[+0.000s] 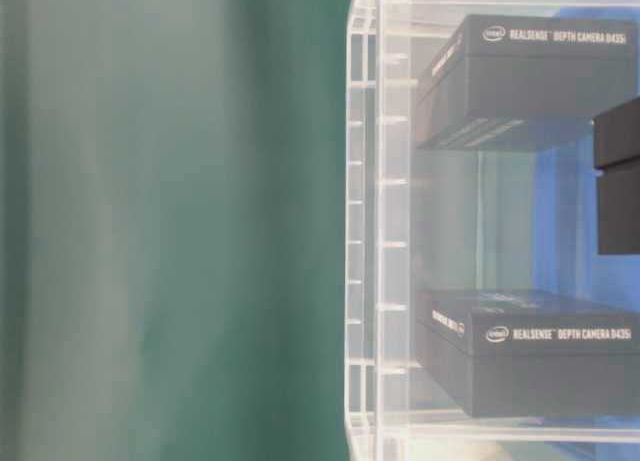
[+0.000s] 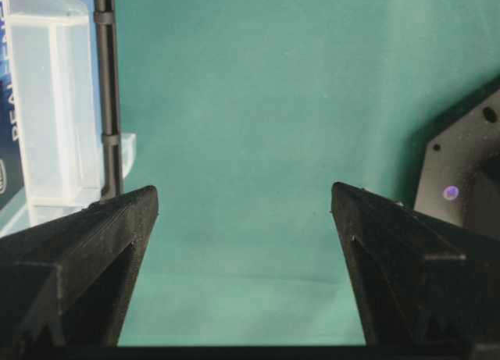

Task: Take the box out of the case with the right arm.
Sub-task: 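Move the open right gripper over the left black box in the case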

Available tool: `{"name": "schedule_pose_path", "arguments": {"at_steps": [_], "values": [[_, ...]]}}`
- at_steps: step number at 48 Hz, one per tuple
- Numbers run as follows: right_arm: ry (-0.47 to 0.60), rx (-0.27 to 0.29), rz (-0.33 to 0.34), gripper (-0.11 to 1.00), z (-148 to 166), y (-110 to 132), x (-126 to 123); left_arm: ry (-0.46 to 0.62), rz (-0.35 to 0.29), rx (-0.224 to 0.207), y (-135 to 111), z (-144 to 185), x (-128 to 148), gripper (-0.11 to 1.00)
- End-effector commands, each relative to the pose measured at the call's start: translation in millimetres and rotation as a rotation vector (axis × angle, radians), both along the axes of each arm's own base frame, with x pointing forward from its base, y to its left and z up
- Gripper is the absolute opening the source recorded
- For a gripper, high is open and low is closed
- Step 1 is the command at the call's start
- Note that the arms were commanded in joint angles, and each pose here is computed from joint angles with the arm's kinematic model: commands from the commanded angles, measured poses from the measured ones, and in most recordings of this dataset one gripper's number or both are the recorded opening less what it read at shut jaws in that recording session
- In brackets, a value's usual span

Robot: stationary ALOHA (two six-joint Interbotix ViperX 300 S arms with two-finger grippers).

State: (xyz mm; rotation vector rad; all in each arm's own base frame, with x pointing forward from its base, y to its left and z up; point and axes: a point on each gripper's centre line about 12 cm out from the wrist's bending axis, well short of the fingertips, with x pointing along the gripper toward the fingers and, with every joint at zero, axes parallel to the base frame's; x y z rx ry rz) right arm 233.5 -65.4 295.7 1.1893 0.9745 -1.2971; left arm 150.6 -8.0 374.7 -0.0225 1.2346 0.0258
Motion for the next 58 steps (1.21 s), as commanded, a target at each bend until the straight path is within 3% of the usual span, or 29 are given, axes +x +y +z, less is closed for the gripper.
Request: {"name": "schedule_pose_path", "arguments": {"at_steps": [1, 13, 45, 58], "values": [[-0.053, -0.009, -0.004, 0.87, 12.0, -1.2, 3.1, -0.014, -0.002, -0.002, -0.6, 3.9, 1.7, 0.0], [-0.107, -0.013, 0.017, 0.87, 17.2, -6.0, 36.9, -0.011, -0.004, -0.002, -0.6, 3.2, 2.1, 0.0], [-0.203, -0.022, 0.123, 0.86, 25.4, -9.6, 211.6, -0.015, -0.002, -0.003, -0.5, 4.1, 1.3, 0.0], [-0.267, -0.025, 0.14, 0.87, 24.2, -6.4, 262.7, -0.014, -0.002, -0.003, -0.5, 4.2, 0.6, 0.0]]}}
